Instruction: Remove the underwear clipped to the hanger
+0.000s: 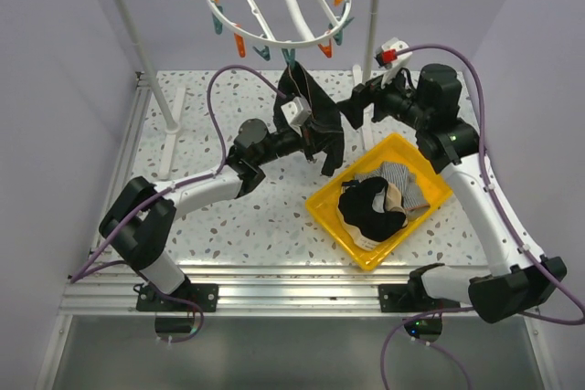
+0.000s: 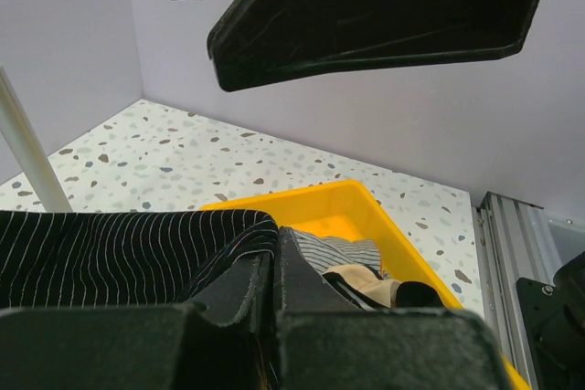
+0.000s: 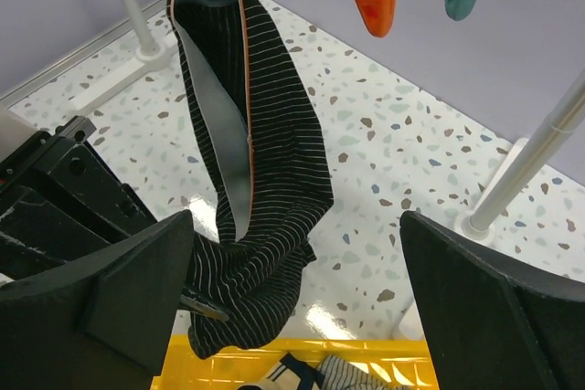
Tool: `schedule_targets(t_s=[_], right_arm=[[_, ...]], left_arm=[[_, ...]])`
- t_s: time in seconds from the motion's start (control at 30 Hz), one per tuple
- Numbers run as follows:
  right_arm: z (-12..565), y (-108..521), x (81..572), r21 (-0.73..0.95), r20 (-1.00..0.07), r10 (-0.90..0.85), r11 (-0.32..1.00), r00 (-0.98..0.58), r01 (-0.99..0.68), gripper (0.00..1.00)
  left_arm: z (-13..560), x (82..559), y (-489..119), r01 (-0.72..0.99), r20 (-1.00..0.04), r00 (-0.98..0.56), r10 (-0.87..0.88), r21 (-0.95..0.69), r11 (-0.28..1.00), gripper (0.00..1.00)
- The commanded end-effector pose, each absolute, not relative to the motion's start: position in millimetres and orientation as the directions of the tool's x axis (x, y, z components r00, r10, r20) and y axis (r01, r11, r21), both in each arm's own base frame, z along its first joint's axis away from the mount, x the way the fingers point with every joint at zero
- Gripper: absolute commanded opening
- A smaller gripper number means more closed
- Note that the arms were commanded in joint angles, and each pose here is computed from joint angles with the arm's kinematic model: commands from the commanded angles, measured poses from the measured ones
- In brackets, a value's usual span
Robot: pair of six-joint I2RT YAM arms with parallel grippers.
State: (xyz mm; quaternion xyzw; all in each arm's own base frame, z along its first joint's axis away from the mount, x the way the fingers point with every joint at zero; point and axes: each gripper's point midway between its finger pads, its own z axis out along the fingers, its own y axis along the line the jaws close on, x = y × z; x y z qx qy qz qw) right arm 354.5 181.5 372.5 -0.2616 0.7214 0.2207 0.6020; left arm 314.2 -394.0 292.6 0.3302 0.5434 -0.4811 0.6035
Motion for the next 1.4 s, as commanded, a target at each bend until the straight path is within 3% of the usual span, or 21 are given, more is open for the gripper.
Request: schedule_targets(t_s=[0.0, 0.23, 0.6, 0.63, 0.8, 0.9, 1.2, 1.37], right_arm=[[397.5, 189.0, 356.3, -0.007, -0.993, -0.085, 0.735, -0.081, -0.678, 0.99], [400.0, 204.6, 365.0, 0.042, -0.993, -0.05, 0.693, -0.106, -0.719, 0.99], [351.4, 224.3, 384.4, 0.176, -0.958, -0.061, 0.648, -0.28, -0.741, 0.97], [350.0, 223.9, 385.9, 0.178, -0.957, -0.06, 0.65, -0.283, -0.739, 0.97], [343.4, 222.8, 392.9, 0.195, -0.95, -0.05, 0.671, -0.307, -0.715, 0.97], [338.7, 222.4, 395.8, 0.216, -0.944, -0.037, 0.685, -0.329, -0.696, 0.97], [340.8, 217.6, 400.0, 0.2, -0.952, -0.021, 0.712, -0.305, -0.673, 0.98], [342.8, 204.5, 410.1, 0.149, -0.961, -0.034, 0.77, -0.273, -0.621, 0.99]], left_arm=[[309.3, 314.5, -398.1, 0.948, -0.968, 0.005, -0.252, -0.076, 0.308, 0.0], [306.4, 317.6, -399.7, 0.946, -0.968, 0.006, -0.249, -0.076, 0.316, 0.0], [304.9, 317.0, -398.0, 0.941, -0.969, 0.012, -0.245, -0.073, 0.332, 0.01], [306.1, 316.8, -397.2, 0.94, -0.969, 0.013, -0.247, -0.073, 0.334, 0.1], [311.5, 313.7, -393.3, 0.938, -0.967, 0.02, -0.255, -0.07, 0.339, 0.32], [317.3, 308.9, -389.7, 0.937, -0.965, 0.027, -0.26, -0.066, 0.342, 0.53], [298.1, 309.5, -371.0, 0.902, -0.995, 0.014, -0.104, -0.032, 0.431, 0.89], [254.2, 334.9, -342.8, 0.78, -0.993, -0.064, 0.103, 0.015, 0.626, 0.99]])
